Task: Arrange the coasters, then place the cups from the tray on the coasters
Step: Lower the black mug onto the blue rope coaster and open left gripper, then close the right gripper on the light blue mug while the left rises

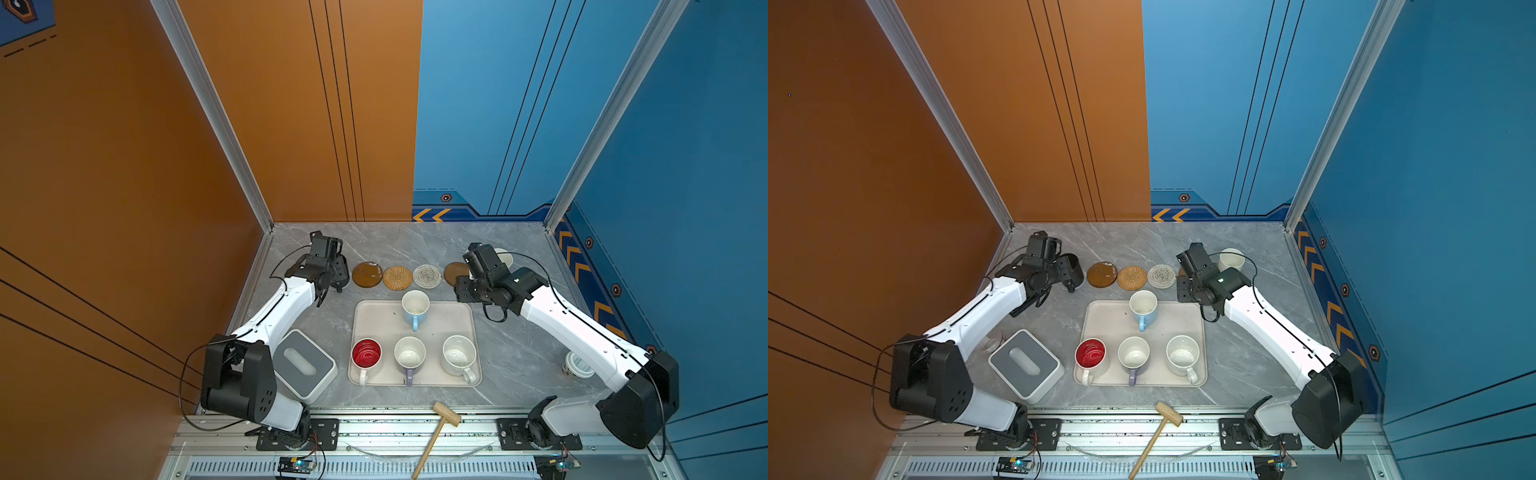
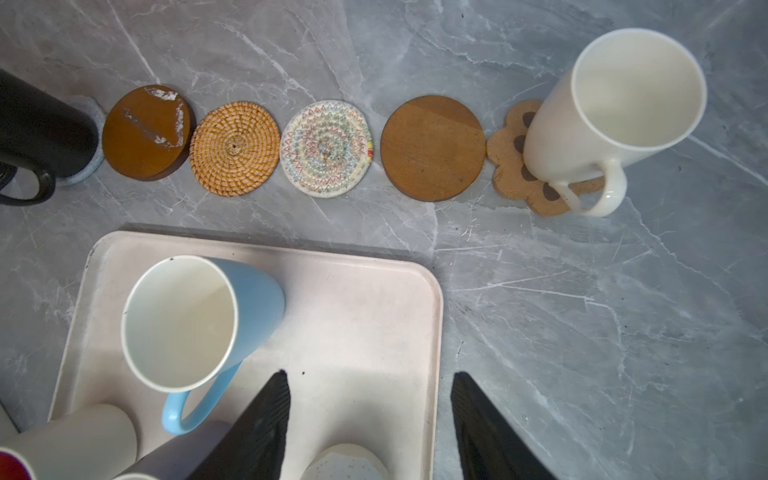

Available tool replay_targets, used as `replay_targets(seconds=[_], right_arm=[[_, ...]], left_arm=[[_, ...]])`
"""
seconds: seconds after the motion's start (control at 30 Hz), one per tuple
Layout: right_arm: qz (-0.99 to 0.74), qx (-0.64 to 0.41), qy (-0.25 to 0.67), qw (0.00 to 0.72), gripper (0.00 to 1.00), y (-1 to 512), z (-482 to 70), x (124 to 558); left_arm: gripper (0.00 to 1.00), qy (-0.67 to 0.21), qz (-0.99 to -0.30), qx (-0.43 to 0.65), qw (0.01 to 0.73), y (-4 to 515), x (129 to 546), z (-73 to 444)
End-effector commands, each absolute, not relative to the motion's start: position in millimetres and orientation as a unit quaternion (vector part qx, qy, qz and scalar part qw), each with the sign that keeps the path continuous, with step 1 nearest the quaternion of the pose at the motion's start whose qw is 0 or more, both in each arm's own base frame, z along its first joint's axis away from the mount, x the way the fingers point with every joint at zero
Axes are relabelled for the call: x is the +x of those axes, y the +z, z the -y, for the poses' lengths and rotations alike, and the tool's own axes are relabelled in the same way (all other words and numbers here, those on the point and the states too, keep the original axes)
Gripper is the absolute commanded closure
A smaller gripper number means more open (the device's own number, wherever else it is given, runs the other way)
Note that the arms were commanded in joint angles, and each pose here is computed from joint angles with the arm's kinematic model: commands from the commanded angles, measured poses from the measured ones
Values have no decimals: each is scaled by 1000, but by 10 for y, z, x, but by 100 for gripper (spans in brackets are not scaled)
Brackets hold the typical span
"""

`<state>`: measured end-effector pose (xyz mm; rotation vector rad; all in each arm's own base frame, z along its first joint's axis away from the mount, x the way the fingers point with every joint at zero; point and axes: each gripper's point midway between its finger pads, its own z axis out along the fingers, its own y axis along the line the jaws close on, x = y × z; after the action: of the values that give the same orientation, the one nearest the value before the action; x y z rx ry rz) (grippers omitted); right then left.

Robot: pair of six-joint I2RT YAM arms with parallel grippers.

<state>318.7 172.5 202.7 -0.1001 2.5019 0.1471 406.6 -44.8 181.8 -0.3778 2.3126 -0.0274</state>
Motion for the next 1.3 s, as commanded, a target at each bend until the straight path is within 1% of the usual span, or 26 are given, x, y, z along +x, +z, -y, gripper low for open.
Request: replay_targets(seconds=[0.0,0.17,0.37,0.67,0.93,1.27], right_arm=[[-944,-37,42,325,39,2193,-1739,3062],[-945,-68,50,316,38,2127,-2041,2877],[-950,-94,50,293,37,1959,-2301,2717],[-955,-119,50,268,37,1757,-2664,2588],[-958,-116,56,254,37,1610,-2915,2560],[-967,-106,51,225,42,1365,-3022,2551]], left_arm=[[36,-27,-909,-133,395,1943,3900,495],[32,-76,-886,-113,444,2276,3754,615],[26,-115,-861,-103,484,2471,3545,684],[24,-140,-856,-86,490,2524,3385,776],[24,-143,-855,-75,493,2507,3294,804],[24,-142,-854,-73,496,2525,3254,796]])
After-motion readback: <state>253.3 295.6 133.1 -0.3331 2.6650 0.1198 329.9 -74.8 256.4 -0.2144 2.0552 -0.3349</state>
